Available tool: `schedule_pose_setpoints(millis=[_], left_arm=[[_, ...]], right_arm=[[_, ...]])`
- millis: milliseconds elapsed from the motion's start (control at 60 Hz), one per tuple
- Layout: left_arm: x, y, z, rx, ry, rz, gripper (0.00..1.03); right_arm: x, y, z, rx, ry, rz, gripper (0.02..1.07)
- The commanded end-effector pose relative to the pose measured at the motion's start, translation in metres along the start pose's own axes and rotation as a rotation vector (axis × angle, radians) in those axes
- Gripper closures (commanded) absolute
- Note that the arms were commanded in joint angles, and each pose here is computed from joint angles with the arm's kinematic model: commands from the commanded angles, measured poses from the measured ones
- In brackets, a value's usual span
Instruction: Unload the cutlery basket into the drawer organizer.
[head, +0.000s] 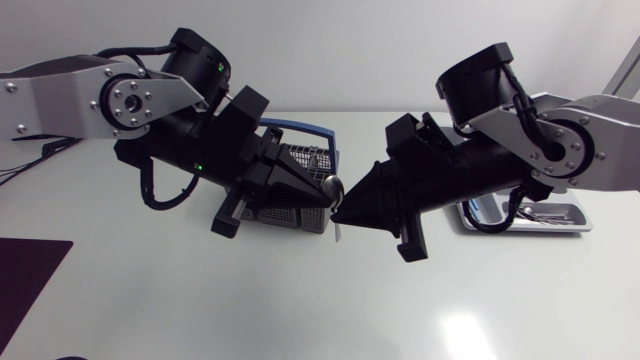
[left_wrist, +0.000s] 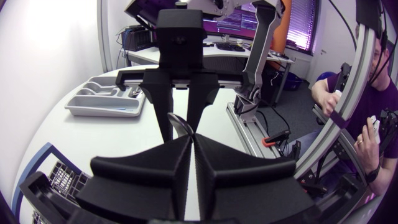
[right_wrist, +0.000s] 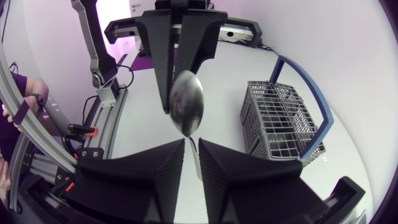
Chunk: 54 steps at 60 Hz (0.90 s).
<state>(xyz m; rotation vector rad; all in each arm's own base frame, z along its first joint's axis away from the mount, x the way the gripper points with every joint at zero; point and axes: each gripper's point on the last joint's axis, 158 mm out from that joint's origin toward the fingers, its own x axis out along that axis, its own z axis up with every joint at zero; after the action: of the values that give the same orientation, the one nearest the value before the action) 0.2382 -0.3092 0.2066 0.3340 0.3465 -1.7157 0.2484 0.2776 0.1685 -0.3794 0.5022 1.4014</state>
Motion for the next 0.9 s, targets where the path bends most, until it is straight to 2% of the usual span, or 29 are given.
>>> schedule_pose_setpoints(millis=[0, 117, 317, 417, 583, 733, 883], left_arm=[[0.002, -0.010, 0.001, 0.015, -0.014, -0.027, 0.96], [0.002, -0.011, 0.001, 0.016, -0.015, -0.028, 0.96], [0.000, -0.008, 0.004, 0.022, -0.018, -0.020, 0.95], [-0.002, -0.005, 0.007, 0.026, -0.021, -0.011, 0.81], [-0.009, 0.003, 0.018, 0.026, -0.033, 0.013, 0.36], [-0.017, 0.012, 0.029, 0.020, -0.045, 0.041, 0.17], [-0.034, 0.031, 0.035, -0.023, -0.060, 0.100, 0.15]], right_arm=[[0.000, 0.001, 0.009, 0.003, -0.016, 0.007, 0.97], [0.001, 0.002, 0.007, 0.010, -0.014, 0.017, 1.01], [0.003, 0.003, 0.004, 0.018, -0.006, 0.023, 1.01], [0.003, 0.003, 0.002, 0.023, -0.003, 0.024, 1.01], [0.004, 0.003, -0.002, 0.034, 0.007, 0.026, 1.01], [0.004, 0.001, -0.010, 0.047, 0.028, 0.022, 1.01], [-0.006, -0.010, -0.028, 0.063, 0.069, -0.027, 1.01]])
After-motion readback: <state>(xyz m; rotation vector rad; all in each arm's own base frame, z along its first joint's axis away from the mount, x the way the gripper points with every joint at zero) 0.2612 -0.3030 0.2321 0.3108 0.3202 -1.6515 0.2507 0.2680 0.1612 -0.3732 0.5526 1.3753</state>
